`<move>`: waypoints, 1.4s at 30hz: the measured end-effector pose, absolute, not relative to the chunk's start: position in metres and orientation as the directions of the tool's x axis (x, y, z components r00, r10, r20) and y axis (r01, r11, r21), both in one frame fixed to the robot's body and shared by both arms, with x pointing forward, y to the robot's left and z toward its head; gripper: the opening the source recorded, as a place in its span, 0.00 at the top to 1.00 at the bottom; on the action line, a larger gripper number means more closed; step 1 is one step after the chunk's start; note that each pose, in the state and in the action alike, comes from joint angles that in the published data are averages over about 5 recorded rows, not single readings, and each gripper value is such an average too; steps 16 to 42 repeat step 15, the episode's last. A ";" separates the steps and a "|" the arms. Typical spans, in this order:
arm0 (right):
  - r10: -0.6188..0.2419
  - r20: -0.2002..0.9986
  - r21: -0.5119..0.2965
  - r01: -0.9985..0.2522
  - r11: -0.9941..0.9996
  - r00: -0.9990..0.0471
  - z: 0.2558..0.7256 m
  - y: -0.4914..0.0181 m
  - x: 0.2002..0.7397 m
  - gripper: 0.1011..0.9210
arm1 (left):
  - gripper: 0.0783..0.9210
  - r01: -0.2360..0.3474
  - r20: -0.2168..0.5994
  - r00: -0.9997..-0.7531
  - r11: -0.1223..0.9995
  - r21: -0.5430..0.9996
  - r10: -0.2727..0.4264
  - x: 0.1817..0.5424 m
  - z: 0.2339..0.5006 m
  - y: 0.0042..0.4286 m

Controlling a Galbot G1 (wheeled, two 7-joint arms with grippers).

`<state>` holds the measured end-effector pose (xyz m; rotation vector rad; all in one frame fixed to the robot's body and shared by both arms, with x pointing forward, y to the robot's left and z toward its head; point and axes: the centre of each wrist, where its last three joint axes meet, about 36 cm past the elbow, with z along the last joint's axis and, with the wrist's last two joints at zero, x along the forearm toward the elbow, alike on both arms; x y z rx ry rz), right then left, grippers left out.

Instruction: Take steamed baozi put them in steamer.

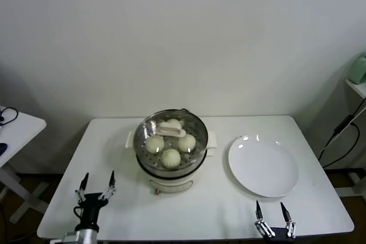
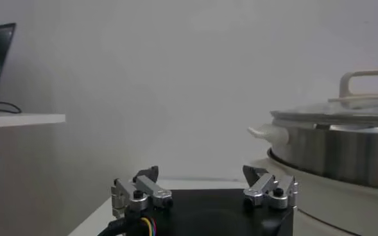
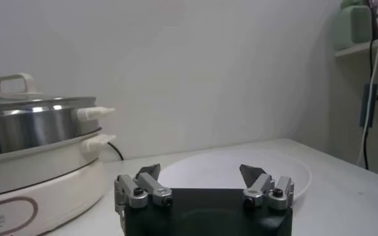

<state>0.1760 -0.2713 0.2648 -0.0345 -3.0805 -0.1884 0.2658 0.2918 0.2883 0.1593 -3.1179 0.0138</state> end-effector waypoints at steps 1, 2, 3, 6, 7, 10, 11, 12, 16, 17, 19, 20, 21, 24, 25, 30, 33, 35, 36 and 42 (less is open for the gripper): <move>0.019 0.056 0.121 0.025 0.992 -0.998 0.265 -0.271 0.176 0.12 | 0.12 -0.102 0.021 -0.995 0.995 -0.008 -0.102 0.265 0.288 0.292; 0.018 0.056 0.121 0.025 0.992 -0.998 0.265 -0.271 0.176 0.12 | 0.12 -0.102 0.021 -0.995 0.995 -0.008 -0.102 0.264 0.287 0.292; 0.018 0.056 0.121 0.025 0.992 -0.998 0.265 -0.271 0.176 0.12 | 0.12 -0.102 0.022 -0.995 0.995 -0.008 -0.102 0.264 0.286 0.291; 0.018 0.056 0.120 0.024 0.992 -0.998 0.265 -0.271 0.176 0.12 | 0.12 -0.102 0.023 -0.995 0.995 -0.010 -0.101 0.263 0.285 0.290; 0.018 0.055 0.120 0.024 0.992 -0.998 0.265 -0.271 0.176 0.12 | 0.12 -0.101 0.024 -0.995 0.995 -0.009 -0.101 0.262 0.284 0.290; 0.017 0.055 0.121 0.024 0.992 -0.998 0.265 -0.271 0.176 0.12 | 0.12 -0.100 0.027 -0.995 0.995 -0.008 -0.099 0.261 0.283 0.289; 0.017 0.054 0.121 0.024 0.992 -0.998 0.265 -0.271 0.176 0.12 | 0.12 -0.099 0.028 -0.995 0.995 -0.008 -0.098 0.261 0.282 0.289; 0.017 0.054 0.121 0.024 0.992 -0.998 0.265 -0.271 0.176 0.12 | 0.12 -0.098 0.029 -0.995 0.995 -0.007 -0.098 0.261 0.282 0.289; 0.017 0.054 0.121 0.023 0.992 -0.998 0.265 -0.271 0.176 0.12 | 0.12 -0.096 0.031 -0.995 0.995 -0.008 -0.096 0.260 0.281 0.288; 0.017 0.054 0.121 0.023 0.992 -0.998 0.265 -0.271 0.176 0.12 | 0.12 -0.096 0.031 -0.995 0.995 -0.008 -0.096 0.260 0.281 0.288; 0.017 0.054 0.121 0.023 0.992 -0.998 0.265 -0.271 0.176 0.12 | 0.12 -0.096 0.031 -0.995 0.995 -0.008 -0.096 0.260 0.281 0.288; 0.017 0.054 0.121 0.023 0.992 -0.998 0.265 -0.271 0.176 0.12 | 0.12 -0.096 0.031 -0.995 0.995 -0.008 -0.096 0.260 0.281 0.288; 0.017 0.054 0.121 0.023 0.992 -0.998 0.265 -0.271 0.176 0.12 | 0.12 -0.096 0.031 -0.995 0.995 -0.008 -0.096 0.260 0.281 0.288; 0.017 0.054 0.121 0.023 0.992 -0.998 0.265 -0.271 0.176 0.12 | 0.12 -0.096 0.031 -0.995 0.995 -0.008 -0.096 0.260 0.281 0.288; 0.017 0.054 0.121 0.023 0.992 -0.998 0.265 -0.271 0.176 0.12 | 0.12 -0.096 0.031 -0.995 0.995 -0.008 -0.096 0.260 0.281 0.288; 0.017 0.054 0.121 0.023 0.992 -0.998 0.265 -0.271 0.176 0.12 | 0.12 -0.096 0.031 -0.995 0.995 -0.008 -0.096 0.260 0.281 0.288; 0.017 0.054 0.121 0.023 0.992 -0.998 0.265 -0.271 0.176 0.12 | 0.12 -0.096 0.031 -0.995 0.995 -0.008 -0.096 0.260 0.281 0.288; 0.017 0.054 0.121 0.023 0.992 -0.998 0.265 -0.271 0.176 0.12 | 0.12 -0.096 0.031 -0.995 0.995 -0.008 -0.096 0.260 0.281 0.288; 0.017 0.054 0.121 0.023 0.992 -0.998 0.265 -0.271 0.176 0.12 | 0.12 -0.096 0.031 -0.995 0.995 -0.008 -0.096 0.260 0.281 0.288; 0.017 0.054 0.121 0.023 0.992 -0.998 0.265 -0.271 0.176 0.12 | 0.12 -0.096 0.031 -0.995 0.995 -0.008 -0.096 0.260 0.281 0.288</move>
